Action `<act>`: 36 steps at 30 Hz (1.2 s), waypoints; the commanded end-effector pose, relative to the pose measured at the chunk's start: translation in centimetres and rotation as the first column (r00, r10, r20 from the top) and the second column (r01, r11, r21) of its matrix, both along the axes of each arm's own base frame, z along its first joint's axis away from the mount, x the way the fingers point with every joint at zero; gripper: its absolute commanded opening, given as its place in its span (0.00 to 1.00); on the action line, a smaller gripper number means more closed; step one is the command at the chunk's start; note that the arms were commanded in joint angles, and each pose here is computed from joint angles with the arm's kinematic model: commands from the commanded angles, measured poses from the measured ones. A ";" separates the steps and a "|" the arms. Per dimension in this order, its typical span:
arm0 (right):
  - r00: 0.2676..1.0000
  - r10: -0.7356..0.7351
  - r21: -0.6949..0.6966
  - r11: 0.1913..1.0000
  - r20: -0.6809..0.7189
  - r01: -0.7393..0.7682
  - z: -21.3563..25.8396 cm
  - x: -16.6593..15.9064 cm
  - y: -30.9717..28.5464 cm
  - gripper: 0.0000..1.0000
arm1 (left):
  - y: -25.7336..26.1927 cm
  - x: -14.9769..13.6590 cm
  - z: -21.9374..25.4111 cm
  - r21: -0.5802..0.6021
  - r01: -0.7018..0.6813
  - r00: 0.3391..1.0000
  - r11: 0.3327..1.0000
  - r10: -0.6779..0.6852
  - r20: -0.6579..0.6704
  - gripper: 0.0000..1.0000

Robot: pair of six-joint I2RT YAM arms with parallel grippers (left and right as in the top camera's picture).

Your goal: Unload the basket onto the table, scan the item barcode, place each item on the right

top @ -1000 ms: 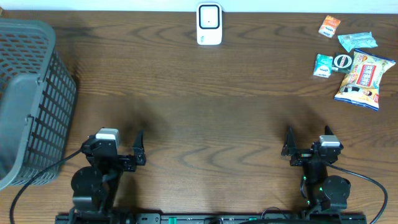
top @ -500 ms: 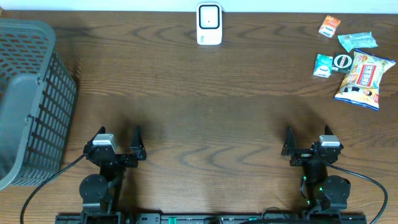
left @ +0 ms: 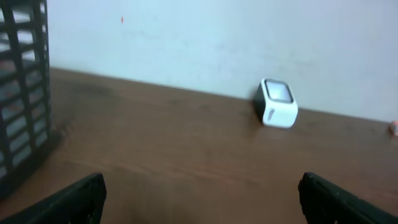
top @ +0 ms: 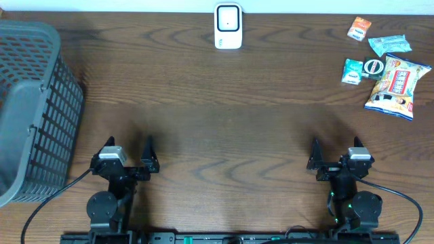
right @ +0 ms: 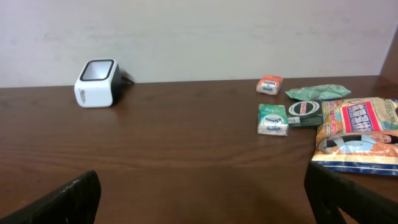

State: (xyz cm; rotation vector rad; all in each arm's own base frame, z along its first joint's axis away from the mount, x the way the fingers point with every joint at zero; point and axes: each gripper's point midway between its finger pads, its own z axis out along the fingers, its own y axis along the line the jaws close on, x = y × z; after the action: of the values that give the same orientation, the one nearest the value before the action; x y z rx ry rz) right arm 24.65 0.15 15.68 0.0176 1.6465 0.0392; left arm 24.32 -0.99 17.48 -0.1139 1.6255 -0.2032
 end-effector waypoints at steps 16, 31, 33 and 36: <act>1.000 -0.008 0.010 1.000 0.001 0.008 0.0 0.0 -0.2 0.99 | -0.1 0.1 -3.6 0.041 0.011 0.996 0.999 -0.008 -0.086 0.98; 1.000 -0.008 0.010 1.000 0.001 0.008 0.0 0.0 -0.2 0.99 | 0.7 0.1 -3.7 0.136 -0.022 0.996 0.990 0.034 -0.086 0.97; 1.000 -0.008 0.010 1.000 0.001 0.008 0.0 0.0 -0.2 0.99 | 0.7 0.1 -3.7 0.136 -0.021 0.996 0.990 0.033 -0.086 0.97; 1.000 -0.008 0.010 1.000 0.001 0.008 0.0 0.0 -0.2 0.99 | 0.7 0.1 -3.7 0.141 -0.021 0.996 0.990 0.034 -0.086 0.98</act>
State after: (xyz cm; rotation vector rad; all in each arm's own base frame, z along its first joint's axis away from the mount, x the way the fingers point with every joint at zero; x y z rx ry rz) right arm 24.65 0.15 15.68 0.0176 1.6465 0.0392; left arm 24.52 -0.28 15.27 -0.0381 1.6727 -0.0663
